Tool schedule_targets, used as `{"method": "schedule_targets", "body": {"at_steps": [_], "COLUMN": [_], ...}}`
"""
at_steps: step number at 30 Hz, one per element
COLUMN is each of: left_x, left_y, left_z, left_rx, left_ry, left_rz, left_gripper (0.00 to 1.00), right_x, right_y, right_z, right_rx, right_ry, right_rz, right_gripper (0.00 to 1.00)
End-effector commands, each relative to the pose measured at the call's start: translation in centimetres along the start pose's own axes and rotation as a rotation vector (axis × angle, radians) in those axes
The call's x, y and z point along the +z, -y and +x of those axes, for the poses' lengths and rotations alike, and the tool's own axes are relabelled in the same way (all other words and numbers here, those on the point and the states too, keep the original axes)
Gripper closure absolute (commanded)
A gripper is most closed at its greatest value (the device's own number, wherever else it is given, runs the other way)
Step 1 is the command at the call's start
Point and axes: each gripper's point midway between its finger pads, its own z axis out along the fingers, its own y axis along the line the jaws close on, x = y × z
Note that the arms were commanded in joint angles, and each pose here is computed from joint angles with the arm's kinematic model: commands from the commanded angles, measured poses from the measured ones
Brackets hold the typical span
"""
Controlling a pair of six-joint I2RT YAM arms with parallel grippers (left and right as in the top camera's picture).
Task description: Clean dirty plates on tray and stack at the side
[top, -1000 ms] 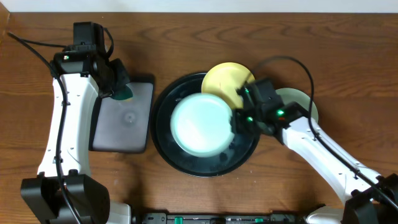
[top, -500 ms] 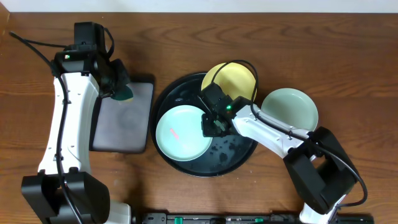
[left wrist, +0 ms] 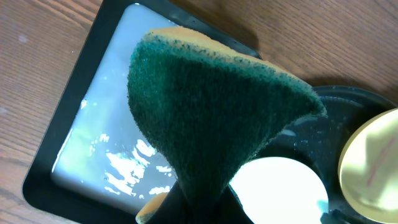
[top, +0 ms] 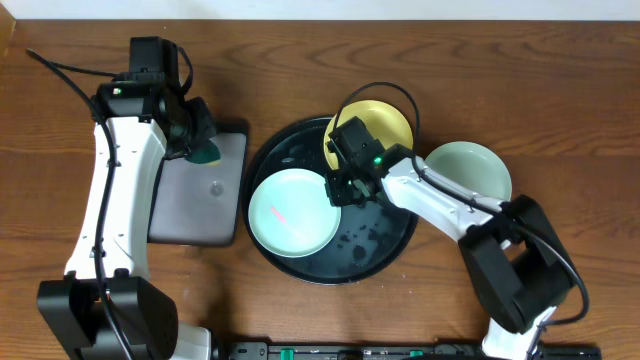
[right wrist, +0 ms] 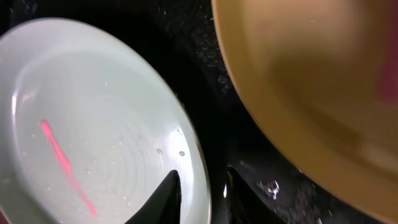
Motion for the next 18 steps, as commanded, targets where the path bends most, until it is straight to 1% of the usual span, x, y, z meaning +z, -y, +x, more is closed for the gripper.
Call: {"method": "schedule_targets", "body": {"at_steps": [1,2,3,4,5,7,8,11,13,15,18], "left_x": [0.4,0.4,0.4,0.4,0.4,0.7,1.2,2.2,3.1,4.5,6.3], "left_y": [-0.1,-0.1,-0.1,-0.1,-0.1,0.1,0.9,2.0,2.6,3.5,4.4], "left_z": [0.2,0.2,0.2,0.2,0.3,1.0,2.0,4.0,5.8,8.5,11.4], "left_rx": [0.008,0.008,0.008,0.008,0.008,0.013,0.024,0.046,0.065,0.083,0.106], "left_ry": [-0.011,-0.011,-0.011,-0.012,-0.015,-0.037,-0.071,-0.130,-0.170,-0.223,-0.263], "left_rz": [-0.007,-0.007,-0.007,-0.007,-0.008,-0.002,0.027,0.052,0.044,0.031,0.020], "left_gripper": [0.92,0.92,0.92,0.92,0.92,0.92,0.92,0.93,0.93,0.93,0.93], "right_x": [1.2,1.2,1.3,1.3,1.4,1.4,1.4,1.4,1.4,1.4,1.4], "right_y": [-1.1,-1.1,-1.1,-1.1,-1.0,-0.3,0.2,1.2,1.2,1.2,1.2], "right_z": [-0.2,-0.4,-0.5,-0.6,-0.7,-0.8,-0.7,-0.1,0.1,0.1,0.1], "right_rx": [-0.081,-0.082,-0.081,-0.081,-0.069,-0.008,0.035,0.154,0.169,0.169,0.173], "right_ry": [-0.042,-0.039,-0.038,-0.034,-0.032,-0.025,-0.026,-0.041,-0.049,-0.050,-0.050], "right_rz": [-0.084,-0.085,-0.083,-0.082,-0.075,-0.034,-0.007,0.044,0.048,0.049,0.049], "right_gripper": [0.78,0.79,0.83,0.90,0.99,0.99,0.99,0.99,0.99,0.99,0.99]}}
